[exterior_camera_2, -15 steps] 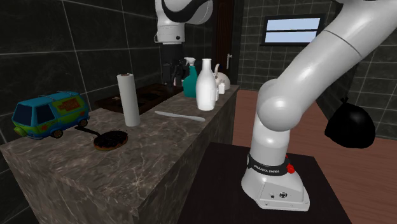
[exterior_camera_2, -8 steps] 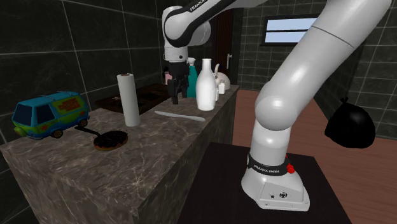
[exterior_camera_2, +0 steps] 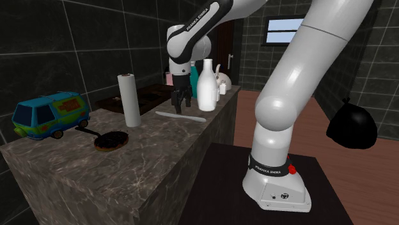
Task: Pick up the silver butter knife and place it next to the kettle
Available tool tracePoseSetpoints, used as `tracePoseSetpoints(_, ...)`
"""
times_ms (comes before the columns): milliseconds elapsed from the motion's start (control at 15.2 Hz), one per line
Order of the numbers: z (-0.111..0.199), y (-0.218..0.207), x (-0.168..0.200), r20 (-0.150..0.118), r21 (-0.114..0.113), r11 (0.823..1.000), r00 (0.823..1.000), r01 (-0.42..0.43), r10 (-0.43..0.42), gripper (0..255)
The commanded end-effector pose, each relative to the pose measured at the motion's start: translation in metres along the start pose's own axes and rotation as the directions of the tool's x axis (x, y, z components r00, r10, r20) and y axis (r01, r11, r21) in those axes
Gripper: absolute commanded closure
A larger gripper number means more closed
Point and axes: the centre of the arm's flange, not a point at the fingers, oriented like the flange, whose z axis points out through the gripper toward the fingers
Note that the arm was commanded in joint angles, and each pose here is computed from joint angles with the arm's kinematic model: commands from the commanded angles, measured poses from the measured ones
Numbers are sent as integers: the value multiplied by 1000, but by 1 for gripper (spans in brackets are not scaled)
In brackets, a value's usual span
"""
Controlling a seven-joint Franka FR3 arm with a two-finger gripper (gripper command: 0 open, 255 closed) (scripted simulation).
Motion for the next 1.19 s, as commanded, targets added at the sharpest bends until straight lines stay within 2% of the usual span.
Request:
tracePoseSetpoints(0, 11, 1, 0, 0, 0, 1000, 1000, -1, 1, 0)
tracePoseSetpoints(132, 19, 1, 0, 0, 0, 1000, 1000, -1, 1, 0)
tracePoseSetpoints(594, 19, 1, 0, 0, 0, 1000, 1000, -1, 1, 0)
tracePoseSetpoints(660, 19, 1, 0, 0, 0, 1000, 1000, -1, 1, 255)
tracePoseSetpoints(1122, 19, 1, 0, 0, 0, 1000, 1000, -1, 1, 255)
